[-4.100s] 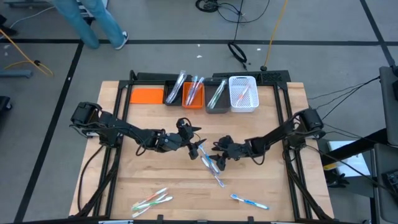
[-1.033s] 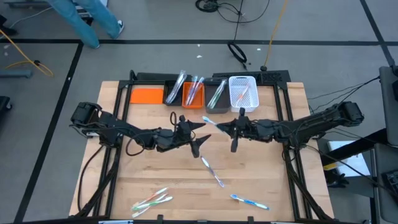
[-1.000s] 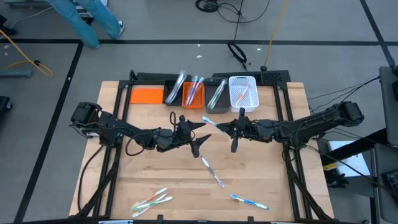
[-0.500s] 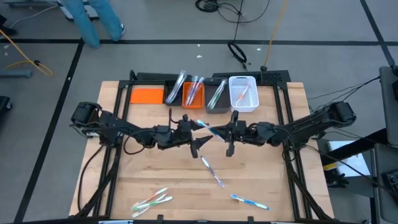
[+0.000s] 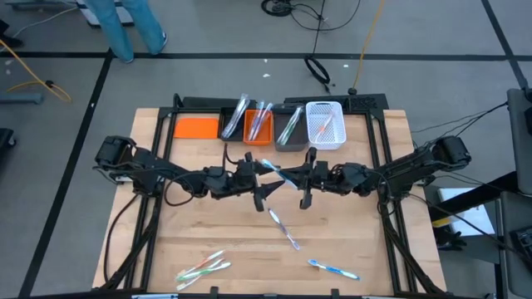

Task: Pick & Place Toothbrushes
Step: Put the blue toothbrush into the orange bin

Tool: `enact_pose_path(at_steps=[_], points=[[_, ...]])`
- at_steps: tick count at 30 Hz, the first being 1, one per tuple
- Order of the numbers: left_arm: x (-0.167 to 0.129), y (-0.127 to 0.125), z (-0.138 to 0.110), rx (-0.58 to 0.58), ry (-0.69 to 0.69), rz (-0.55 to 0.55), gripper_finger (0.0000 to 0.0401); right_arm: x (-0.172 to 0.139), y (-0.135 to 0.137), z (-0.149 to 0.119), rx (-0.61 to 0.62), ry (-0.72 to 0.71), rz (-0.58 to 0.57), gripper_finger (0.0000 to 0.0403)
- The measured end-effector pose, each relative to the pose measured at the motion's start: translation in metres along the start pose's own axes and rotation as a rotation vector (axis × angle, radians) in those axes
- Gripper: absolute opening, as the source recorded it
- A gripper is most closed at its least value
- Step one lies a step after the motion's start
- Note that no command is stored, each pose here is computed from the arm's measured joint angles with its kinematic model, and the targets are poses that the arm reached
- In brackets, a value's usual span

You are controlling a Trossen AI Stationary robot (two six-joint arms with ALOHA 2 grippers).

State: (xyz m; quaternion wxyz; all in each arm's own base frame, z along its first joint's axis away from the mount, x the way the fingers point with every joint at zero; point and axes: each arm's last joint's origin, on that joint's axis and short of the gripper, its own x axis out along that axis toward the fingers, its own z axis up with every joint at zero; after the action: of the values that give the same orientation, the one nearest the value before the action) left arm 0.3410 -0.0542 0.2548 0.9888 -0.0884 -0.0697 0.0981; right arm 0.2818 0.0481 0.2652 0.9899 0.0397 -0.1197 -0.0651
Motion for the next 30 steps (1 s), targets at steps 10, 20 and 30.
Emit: enact_pose_path(at_steps=[10,20,30], points=[[0.0029,0.0053,0.0014,0.025,0.002,-0.067,0.0058,0.0005,-0.0017,-0.0017,-0.005,0.017,-0.005,0.0000],[0.0036,0.0073,0.0004,0.036,0.014,-0.076,0.0006,0.0004,-0.0017,-0.0024,-0.016,0.025,-0.006,0.0000],[0.0034,0.0095,-0.0052,0.057,0.067,-0.024,0.0003,0.0004,-0.0060,-0.0042,-0.080,0.063,-0.025,0.0046]])
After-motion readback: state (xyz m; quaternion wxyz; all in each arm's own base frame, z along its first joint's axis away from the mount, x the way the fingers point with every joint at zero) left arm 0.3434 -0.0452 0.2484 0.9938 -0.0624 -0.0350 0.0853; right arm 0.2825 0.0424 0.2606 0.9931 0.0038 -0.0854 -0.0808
